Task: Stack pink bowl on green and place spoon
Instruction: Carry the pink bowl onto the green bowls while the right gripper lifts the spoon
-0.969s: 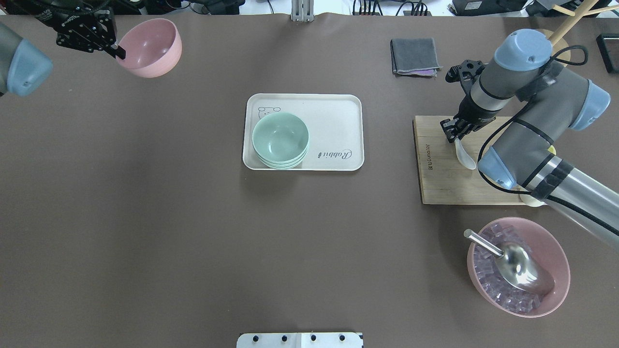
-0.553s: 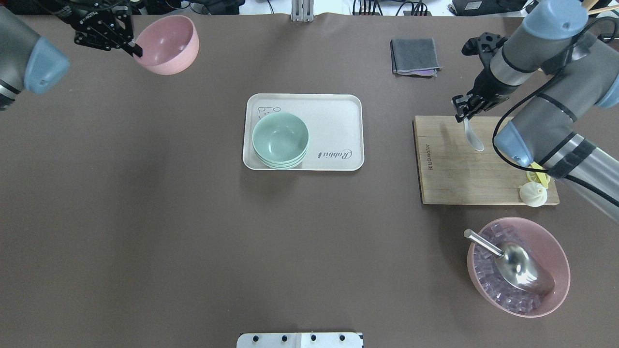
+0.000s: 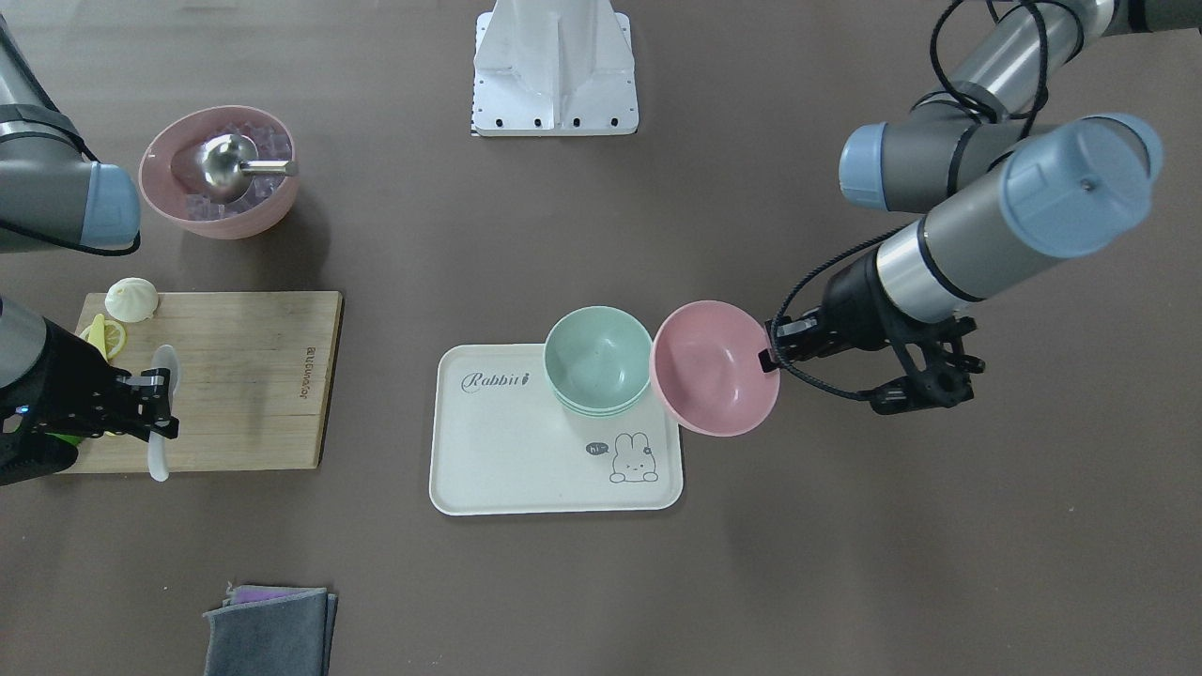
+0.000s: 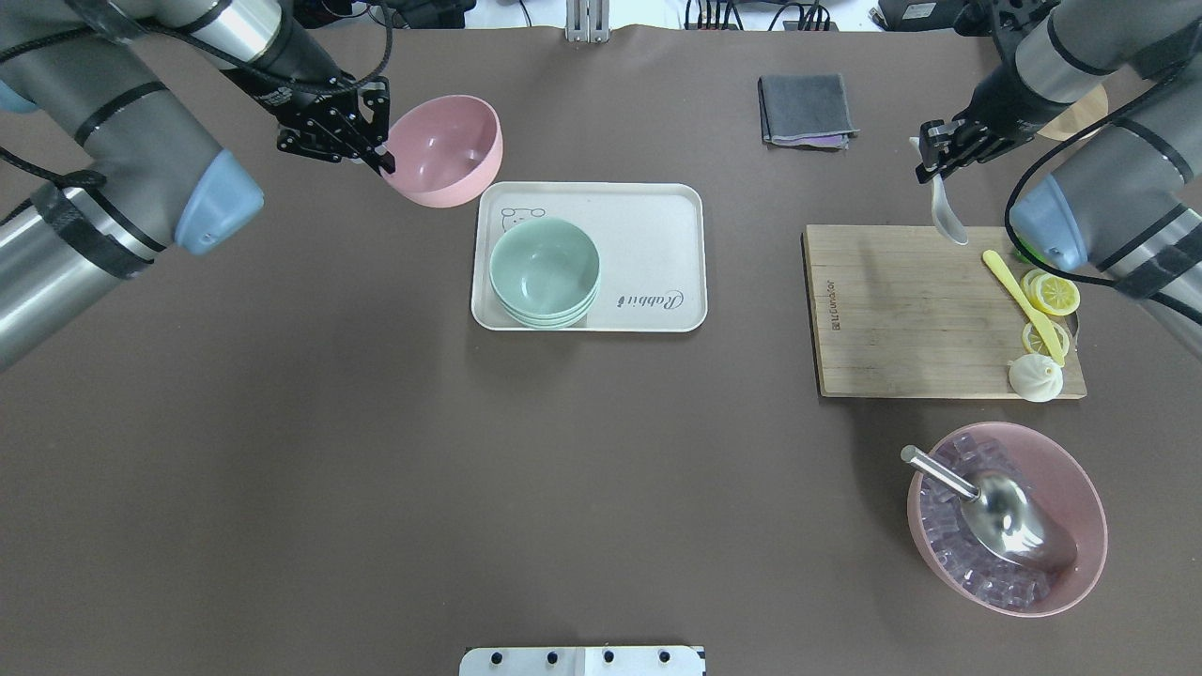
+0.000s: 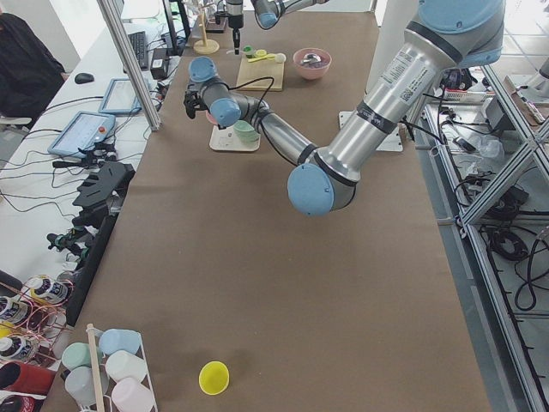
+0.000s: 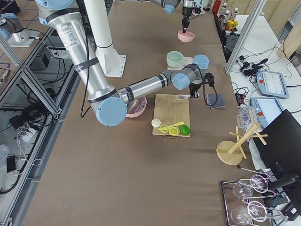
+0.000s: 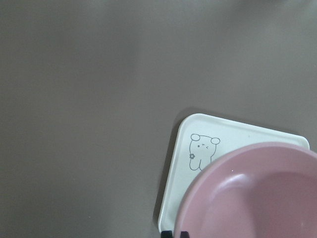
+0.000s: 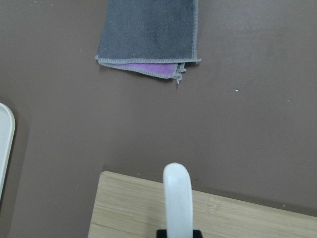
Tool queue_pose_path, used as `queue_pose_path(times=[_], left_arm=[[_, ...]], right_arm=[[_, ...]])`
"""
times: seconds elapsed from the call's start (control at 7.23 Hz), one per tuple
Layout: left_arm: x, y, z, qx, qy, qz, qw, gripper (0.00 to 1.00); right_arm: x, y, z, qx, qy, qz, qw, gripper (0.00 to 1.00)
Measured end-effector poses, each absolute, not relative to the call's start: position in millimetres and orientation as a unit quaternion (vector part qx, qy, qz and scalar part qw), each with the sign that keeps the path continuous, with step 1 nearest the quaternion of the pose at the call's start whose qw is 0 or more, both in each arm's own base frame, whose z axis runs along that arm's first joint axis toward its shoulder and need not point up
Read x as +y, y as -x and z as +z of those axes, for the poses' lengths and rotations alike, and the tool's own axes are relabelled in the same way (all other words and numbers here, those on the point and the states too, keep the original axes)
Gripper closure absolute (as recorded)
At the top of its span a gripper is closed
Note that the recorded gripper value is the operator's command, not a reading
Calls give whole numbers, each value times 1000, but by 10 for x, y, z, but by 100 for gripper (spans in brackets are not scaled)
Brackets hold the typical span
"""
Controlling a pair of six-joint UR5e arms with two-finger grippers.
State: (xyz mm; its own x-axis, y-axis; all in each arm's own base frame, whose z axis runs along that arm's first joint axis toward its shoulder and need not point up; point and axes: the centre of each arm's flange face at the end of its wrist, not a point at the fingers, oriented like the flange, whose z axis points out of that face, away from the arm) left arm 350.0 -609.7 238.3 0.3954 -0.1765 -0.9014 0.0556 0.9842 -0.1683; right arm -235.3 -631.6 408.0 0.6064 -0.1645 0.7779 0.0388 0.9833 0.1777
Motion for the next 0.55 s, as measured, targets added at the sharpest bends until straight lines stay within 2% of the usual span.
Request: queue_pose_path(times=[0.55], left_arm=[[-5583, -4388, 2296, 545, 39, -66, 835, 100]], right_arm=[[-6355, 2116, 4011, -450, -79, -46, 888, 100]])
